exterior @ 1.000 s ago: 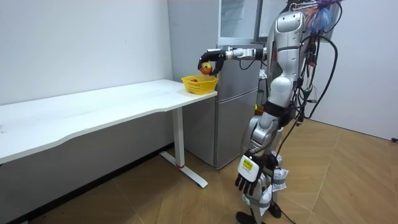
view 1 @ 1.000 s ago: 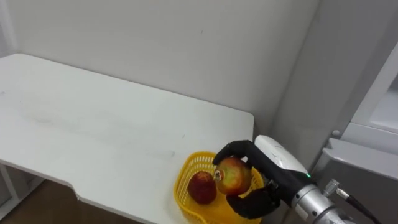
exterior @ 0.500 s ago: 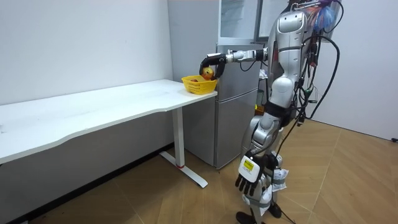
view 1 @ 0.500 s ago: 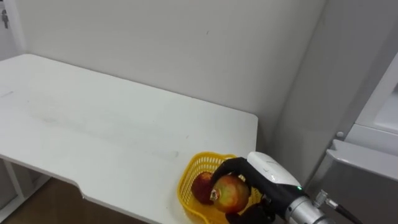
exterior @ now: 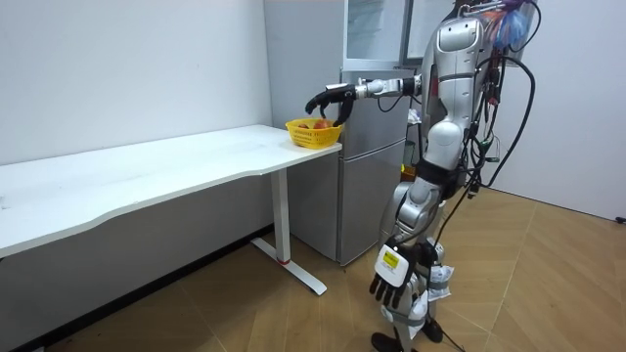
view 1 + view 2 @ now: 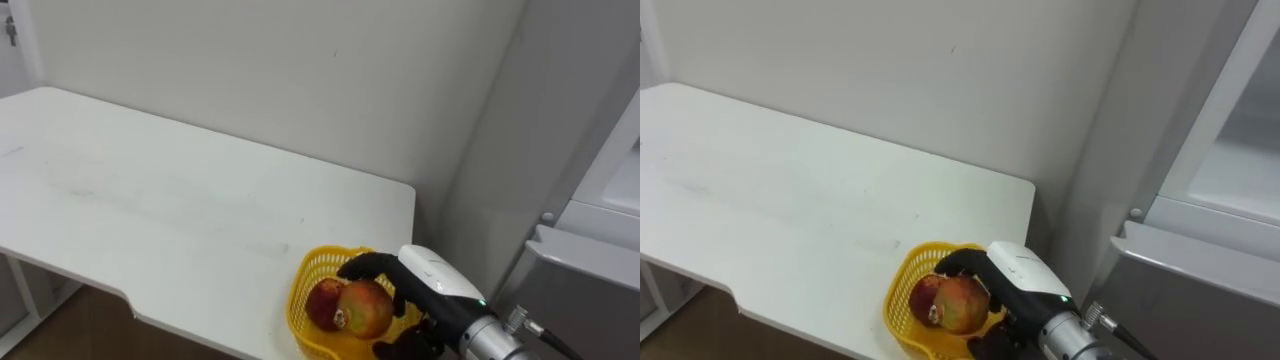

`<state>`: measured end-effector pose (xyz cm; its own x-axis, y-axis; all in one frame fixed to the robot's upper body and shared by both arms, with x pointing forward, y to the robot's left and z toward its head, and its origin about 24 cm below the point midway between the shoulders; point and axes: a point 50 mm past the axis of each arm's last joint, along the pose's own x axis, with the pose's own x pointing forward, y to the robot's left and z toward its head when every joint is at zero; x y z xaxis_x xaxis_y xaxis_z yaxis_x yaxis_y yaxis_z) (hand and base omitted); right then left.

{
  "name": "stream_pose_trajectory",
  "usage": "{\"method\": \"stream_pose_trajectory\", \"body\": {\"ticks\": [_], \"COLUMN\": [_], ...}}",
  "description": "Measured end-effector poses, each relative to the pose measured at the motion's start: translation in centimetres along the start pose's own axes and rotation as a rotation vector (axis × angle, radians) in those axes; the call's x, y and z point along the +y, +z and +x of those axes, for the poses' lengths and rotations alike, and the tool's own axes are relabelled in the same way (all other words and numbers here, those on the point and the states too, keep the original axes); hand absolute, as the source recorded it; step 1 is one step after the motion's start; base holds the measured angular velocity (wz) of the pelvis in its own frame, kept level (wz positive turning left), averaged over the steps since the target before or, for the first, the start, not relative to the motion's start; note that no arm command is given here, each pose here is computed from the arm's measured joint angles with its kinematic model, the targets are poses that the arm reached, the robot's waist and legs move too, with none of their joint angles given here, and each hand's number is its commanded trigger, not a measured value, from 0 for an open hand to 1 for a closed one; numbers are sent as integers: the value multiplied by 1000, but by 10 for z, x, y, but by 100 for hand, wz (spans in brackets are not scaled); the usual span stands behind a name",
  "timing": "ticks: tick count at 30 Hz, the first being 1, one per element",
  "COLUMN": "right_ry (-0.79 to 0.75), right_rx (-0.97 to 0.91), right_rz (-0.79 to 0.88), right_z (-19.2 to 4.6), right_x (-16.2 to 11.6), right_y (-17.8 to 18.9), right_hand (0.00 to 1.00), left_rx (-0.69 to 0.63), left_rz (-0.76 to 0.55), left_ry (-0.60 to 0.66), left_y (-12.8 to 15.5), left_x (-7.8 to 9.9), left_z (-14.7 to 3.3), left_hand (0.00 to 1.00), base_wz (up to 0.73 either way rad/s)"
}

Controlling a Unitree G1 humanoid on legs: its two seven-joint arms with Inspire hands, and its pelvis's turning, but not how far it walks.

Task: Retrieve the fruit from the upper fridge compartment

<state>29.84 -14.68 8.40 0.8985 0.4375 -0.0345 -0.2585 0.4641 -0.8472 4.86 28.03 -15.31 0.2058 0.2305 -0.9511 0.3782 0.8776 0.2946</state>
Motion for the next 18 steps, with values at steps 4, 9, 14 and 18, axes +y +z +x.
{"method": "stream_pose_trajectory", "body": {"ticks": [4,9,14,18], "right_ry": [-1,-3,-4,-5], "right_rx": [0,0,-3,-4], "right_rz": [0,2,7,15], "right_z": [0,0,0,0], "right_x": [0,-1,-1,-1], "right_y": [0,0,0,0], "right_hand": [0,0,0,0], "left_rx": [0,-1,-2,-3], "left_rz": [0,-1,-2,-5], "left_ry": [1,-6,-23,-26], "left_y": [0,0,0,0], "left_x": [0,0,-1,-1], "left_z": [0,0,0,0], "left_hand": [0,0,0,0], "base_wz": [0,0,0,0]}}
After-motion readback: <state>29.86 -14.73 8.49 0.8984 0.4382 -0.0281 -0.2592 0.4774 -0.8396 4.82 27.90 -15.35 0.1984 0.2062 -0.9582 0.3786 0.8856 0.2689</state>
